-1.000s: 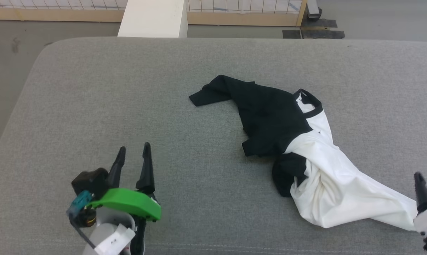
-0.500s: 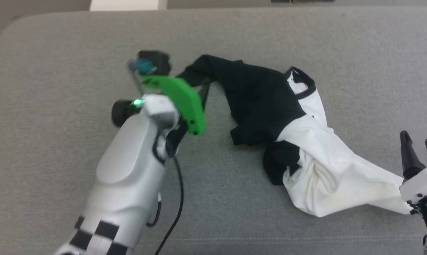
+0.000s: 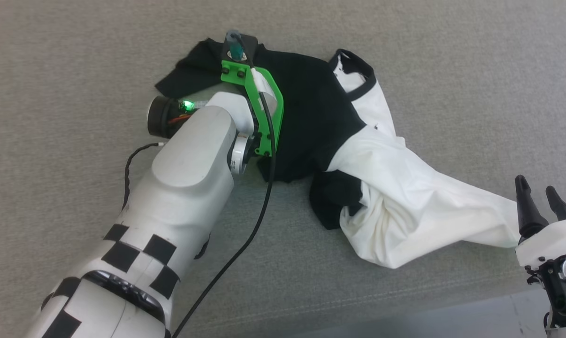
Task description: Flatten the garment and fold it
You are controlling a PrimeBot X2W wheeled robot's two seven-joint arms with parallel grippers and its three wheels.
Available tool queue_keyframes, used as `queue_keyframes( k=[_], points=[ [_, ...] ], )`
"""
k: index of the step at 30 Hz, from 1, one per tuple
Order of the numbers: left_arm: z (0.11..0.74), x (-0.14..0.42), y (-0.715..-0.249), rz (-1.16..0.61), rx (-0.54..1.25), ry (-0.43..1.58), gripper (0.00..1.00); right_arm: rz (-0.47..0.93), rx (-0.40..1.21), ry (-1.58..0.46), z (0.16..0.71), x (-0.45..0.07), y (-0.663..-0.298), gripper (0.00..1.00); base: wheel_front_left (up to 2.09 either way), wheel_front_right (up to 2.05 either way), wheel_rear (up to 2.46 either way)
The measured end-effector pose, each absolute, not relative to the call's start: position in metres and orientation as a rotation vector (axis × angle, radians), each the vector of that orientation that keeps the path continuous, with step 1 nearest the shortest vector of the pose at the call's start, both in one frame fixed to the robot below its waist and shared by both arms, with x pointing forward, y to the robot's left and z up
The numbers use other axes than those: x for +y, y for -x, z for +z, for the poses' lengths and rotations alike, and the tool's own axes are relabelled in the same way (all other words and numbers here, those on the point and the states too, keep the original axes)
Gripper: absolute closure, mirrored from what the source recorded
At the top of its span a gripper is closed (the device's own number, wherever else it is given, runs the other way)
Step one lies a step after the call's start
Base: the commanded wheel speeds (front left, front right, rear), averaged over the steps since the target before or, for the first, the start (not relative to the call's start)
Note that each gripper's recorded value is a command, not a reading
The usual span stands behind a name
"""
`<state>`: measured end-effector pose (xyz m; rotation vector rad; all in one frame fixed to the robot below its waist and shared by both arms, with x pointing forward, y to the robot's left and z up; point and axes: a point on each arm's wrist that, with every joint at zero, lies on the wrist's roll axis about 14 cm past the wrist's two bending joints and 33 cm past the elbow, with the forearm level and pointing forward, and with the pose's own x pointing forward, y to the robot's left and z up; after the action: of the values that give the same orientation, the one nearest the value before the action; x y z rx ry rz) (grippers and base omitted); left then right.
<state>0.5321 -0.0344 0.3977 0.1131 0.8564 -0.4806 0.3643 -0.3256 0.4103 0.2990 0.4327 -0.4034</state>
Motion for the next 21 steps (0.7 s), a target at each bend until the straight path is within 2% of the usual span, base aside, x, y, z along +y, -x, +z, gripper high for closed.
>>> queue_keyframes(
  k=[6,7,8,15,21],
  points=[
    [0.378,-0.052,-0.526,-0.545,0.942,-0.127,0.0,-0.453,0.465,-0.291,0.397,-0.336,-0.351,0.0,0.0,0.0,0.0],
    [0.376,-0.054,-0.526,-0.554,0.95,-0.124,0.71,-0.455,0.469,-0.291,0.395,-0.337,-0.351,0.0,0.0,0.0,0.0],
    [0.376,-0.056,-0.525,-0.563,0.953,-0.11,1.0,-0.456,0.469,-0.292,0.395,-0.337,-0.351,0.0,0.0,0.0,0.0],
    [0.397,-0.067,-0.524,-0.588,0.877,0.117,1.0,-0.438,0.459,-0.282,0.397,-0.333,-0.358,0.0,0.0,0.0,0.0],
    [0.46,-0.052,-0.546,-0.556,0.653,0.358,1.0,-0.41,0.457,-0.259,0.402,-0.328,-0.363,0.0,0.0,0.0,0.0]
  ],
)
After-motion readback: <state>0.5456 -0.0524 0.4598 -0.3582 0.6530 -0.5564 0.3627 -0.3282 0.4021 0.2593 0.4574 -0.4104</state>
